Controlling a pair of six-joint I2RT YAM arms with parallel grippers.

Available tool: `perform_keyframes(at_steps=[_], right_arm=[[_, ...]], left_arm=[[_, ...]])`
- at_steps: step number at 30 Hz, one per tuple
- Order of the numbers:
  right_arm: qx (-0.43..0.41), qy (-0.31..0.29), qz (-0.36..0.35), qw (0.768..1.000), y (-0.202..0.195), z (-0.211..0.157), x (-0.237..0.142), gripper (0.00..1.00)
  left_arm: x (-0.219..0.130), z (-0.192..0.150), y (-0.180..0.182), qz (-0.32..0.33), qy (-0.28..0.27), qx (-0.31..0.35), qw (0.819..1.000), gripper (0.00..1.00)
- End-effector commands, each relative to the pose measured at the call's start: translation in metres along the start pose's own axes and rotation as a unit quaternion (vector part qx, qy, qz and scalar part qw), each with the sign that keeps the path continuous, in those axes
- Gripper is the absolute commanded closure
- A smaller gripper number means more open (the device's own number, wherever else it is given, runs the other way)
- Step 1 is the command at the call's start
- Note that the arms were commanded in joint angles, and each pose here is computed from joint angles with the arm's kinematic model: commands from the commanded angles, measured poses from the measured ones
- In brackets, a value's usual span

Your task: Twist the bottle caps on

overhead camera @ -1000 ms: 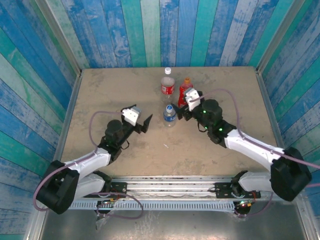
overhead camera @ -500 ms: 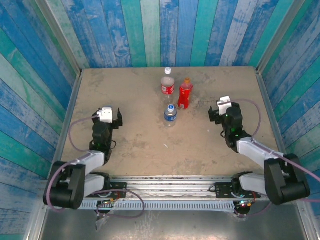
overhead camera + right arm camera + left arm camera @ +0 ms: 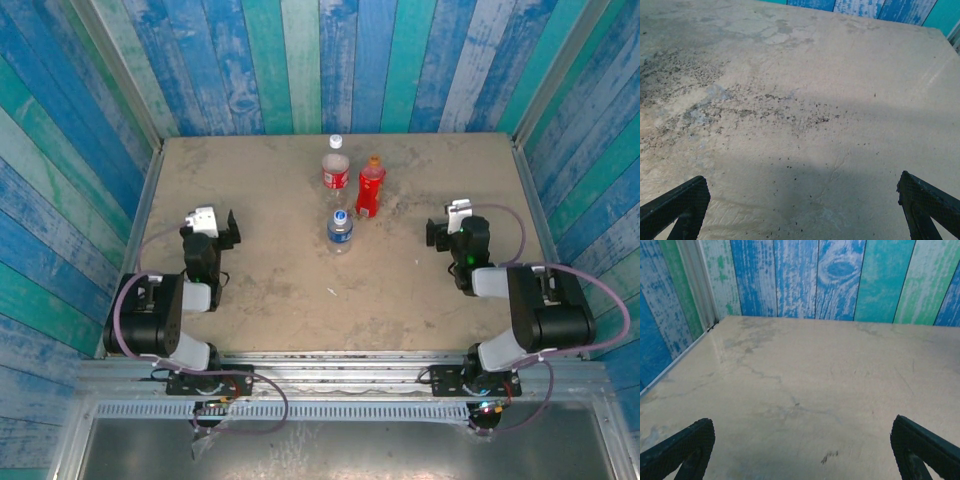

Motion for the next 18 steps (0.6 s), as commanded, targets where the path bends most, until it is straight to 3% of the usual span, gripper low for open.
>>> perform_keyframes(at_steps=[1, 18], right_arm=[[0.013, -0.032, 0.002, 0.999, -0.0040, 0.0144, 0.0014, 0.00], [0.011, -0.030, 0.005, 0.999, -0.0033, 0.0149, 0.0019, 0.00]], left_arm=[[0.0040, -0.0050, -0.0001, -0.004, 0.013, -0.002, 1.000, 0.06], [0.0049, -0.0067, -0.0032, -0.017, 0.021, 0.004, 1.000, 0.06]])
Point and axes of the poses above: each hand's point on the last joint's axis, 136 mm out from that joint toward the fingers, its own x axis out along the fingers, its own y axis along the line the jaws close on, z = x × y, the point moved 6 cm from there along -x, back along the fingers, and after that the axes turned 12 degrees about -x, right-handed, at the moved point
